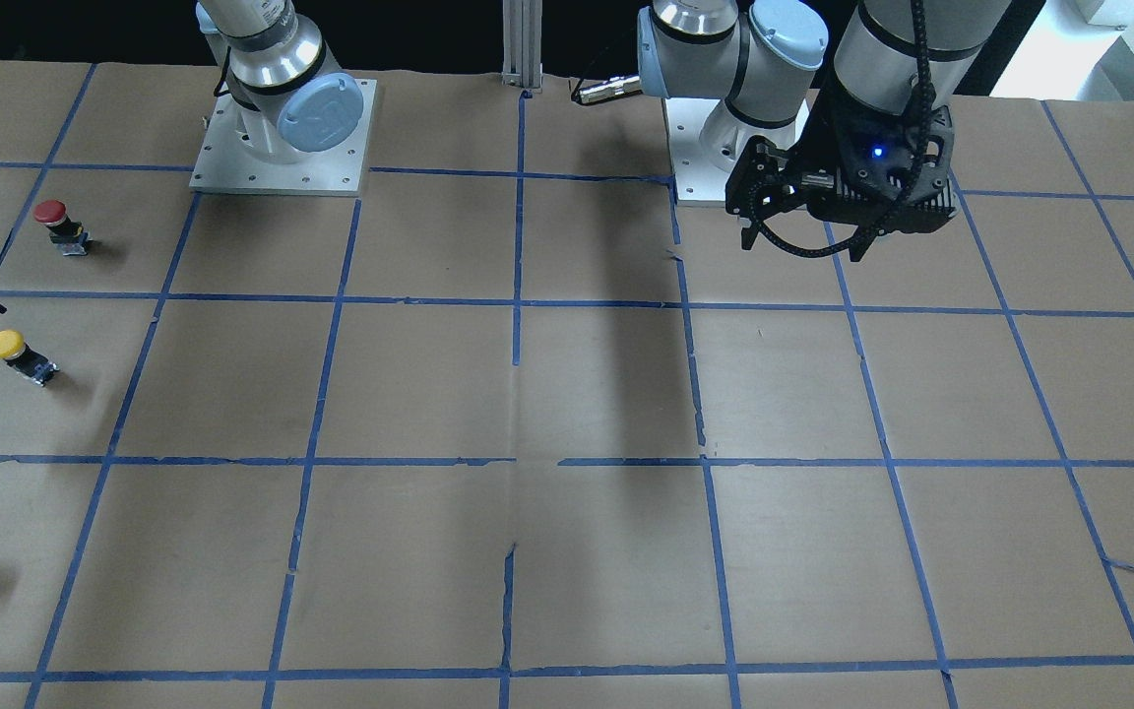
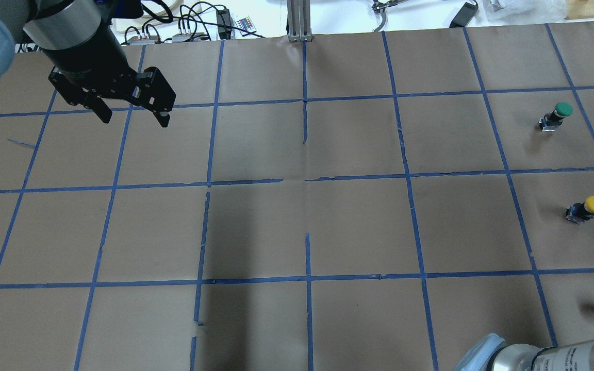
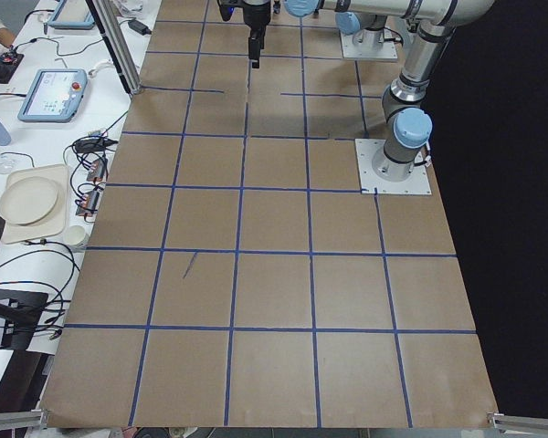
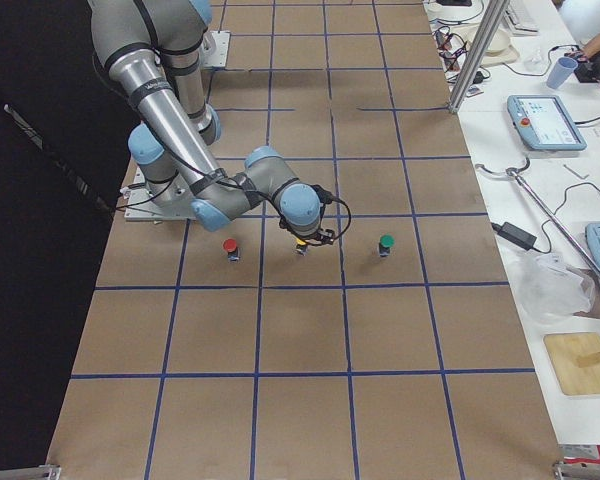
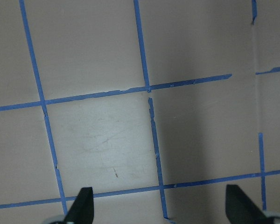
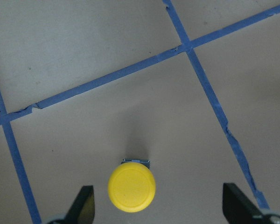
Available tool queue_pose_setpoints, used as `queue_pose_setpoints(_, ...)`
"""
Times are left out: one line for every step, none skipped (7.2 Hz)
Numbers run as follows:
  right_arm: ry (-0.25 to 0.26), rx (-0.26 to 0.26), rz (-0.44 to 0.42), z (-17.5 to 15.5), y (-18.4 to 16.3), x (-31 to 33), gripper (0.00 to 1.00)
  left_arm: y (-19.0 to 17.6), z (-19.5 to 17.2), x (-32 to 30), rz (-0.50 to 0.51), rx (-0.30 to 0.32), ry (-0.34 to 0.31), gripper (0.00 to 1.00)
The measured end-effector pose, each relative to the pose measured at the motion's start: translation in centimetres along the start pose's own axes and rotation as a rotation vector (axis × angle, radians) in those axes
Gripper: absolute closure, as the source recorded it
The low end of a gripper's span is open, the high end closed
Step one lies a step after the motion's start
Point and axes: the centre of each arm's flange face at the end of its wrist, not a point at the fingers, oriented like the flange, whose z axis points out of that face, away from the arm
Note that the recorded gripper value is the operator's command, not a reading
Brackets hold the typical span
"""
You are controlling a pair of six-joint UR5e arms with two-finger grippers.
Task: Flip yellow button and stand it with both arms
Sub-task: 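Open the right gripper and release the standing button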
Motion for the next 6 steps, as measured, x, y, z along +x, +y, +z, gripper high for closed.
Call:
queue_pose_setpoints(0.011,-0.011,0.093,-2.0,-1.4,-0.7,0.0,0.0,0.0,0.0,0.0,0.001,0.0,0.01)
queue_pose_setpoints(0.015,-0.023,0.219,-4.3,-3.8,-2.2,0.0,-0.1,0.0,0.0,0.001,0.001,0.001,0.01)
queue_pose_setpoints(0.009,-0.039,0.366,-6.4,-7.3,-4.2,0.0,-0.1,0.0,0.0,0.001,0.001,0.001,0.01)
queue_pose_setpoints(0.006,-0.073,0.532,-8.0,-12.2,-6.5,0.0,-0.1,-0.1,0.0,0.001,0.002,0.001,0.01)
queue_pose_setpoints(0.02,-0.12,0.672,-8.9,-17.0,-8.8,0.0,0.0,-0.1,0.0,0.001,0.002,0.001,0.01)
queue_pose_setpoints(0.037,-0.157,0.817,-9.2,-21.5,-11.2,0.0,0.0,-0.1,0.1,0.001,0.003,0.001,0.01)
